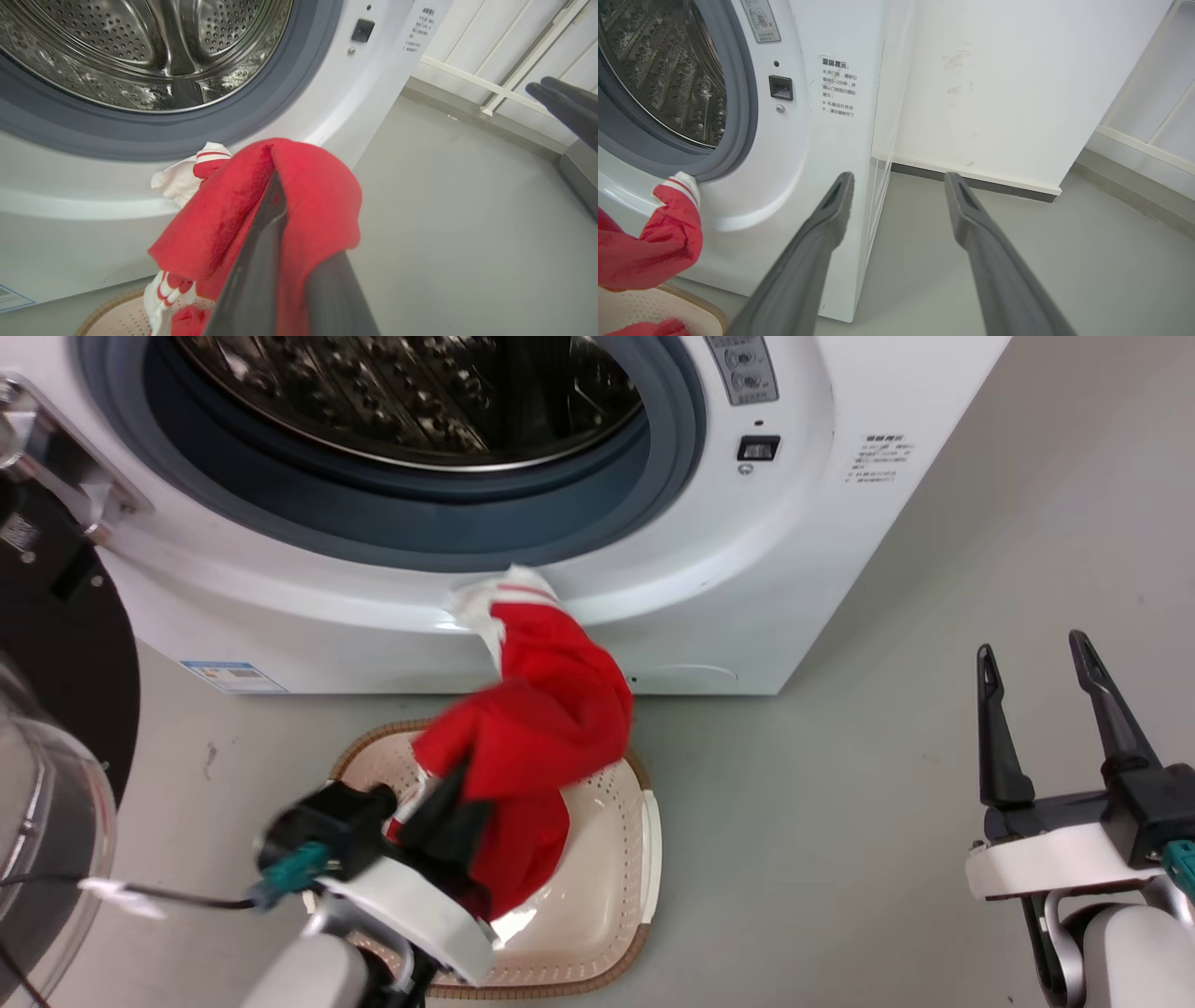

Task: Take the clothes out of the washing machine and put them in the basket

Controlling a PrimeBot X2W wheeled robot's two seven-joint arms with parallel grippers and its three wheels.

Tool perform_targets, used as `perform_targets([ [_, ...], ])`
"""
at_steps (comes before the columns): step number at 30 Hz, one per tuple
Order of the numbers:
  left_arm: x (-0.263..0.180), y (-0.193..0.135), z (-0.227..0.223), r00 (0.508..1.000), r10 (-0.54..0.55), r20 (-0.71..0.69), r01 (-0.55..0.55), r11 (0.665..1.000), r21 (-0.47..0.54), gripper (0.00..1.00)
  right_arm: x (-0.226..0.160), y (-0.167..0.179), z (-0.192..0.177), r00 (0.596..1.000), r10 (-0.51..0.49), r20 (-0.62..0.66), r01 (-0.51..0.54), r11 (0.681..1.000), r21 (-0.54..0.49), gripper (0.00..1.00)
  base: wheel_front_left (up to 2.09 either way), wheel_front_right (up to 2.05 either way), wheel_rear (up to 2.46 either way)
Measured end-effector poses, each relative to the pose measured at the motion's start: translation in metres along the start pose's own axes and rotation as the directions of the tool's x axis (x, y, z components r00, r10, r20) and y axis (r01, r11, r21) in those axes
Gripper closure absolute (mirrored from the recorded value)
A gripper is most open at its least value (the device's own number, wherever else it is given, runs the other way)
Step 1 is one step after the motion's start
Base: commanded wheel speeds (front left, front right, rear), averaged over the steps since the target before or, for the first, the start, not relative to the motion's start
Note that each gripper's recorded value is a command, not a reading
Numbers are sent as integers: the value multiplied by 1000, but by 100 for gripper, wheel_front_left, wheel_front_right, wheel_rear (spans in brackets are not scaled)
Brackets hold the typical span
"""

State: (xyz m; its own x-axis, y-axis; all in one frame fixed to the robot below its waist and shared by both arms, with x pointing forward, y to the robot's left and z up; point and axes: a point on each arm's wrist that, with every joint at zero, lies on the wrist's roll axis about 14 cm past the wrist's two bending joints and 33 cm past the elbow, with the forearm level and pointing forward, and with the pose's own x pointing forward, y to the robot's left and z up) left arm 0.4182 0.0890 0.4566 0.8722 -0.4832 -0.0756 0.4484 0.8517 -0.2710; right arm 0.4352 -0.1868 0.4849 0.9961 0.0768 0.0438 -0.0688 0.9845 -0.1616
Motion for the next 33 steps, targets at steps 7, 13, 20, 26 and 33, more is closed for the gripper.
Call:
perform_targets([
  [7,-4,-21,-100,928,-117,-354,85,991,-105,100,11,-2,-19,999,-5,-37,5,1000,-3,0,0,0,0],
  [13,11,2,-152,872,-104,-478,68,993,-93,100,18,-10,-43,996,-25,-86,25,1000,-1,0,0,0,0],
  [20,31,42,-218,796,-46,-604,11,998,-62,100,21,-22,-78,985,-59,-161,59,998,-3,0,0,0,0],
  [26,45,54,-270,722,-52,-689,34,999,-39,100,18,-33,-108,969,-85,-231,83,996,-19,0,0,0,0],
  [33,51,63,-316,664,-48,-746,17,999,-49,100,13,-39,-133,951,-102,-291,95,995,-35,0,0,0,0],
])
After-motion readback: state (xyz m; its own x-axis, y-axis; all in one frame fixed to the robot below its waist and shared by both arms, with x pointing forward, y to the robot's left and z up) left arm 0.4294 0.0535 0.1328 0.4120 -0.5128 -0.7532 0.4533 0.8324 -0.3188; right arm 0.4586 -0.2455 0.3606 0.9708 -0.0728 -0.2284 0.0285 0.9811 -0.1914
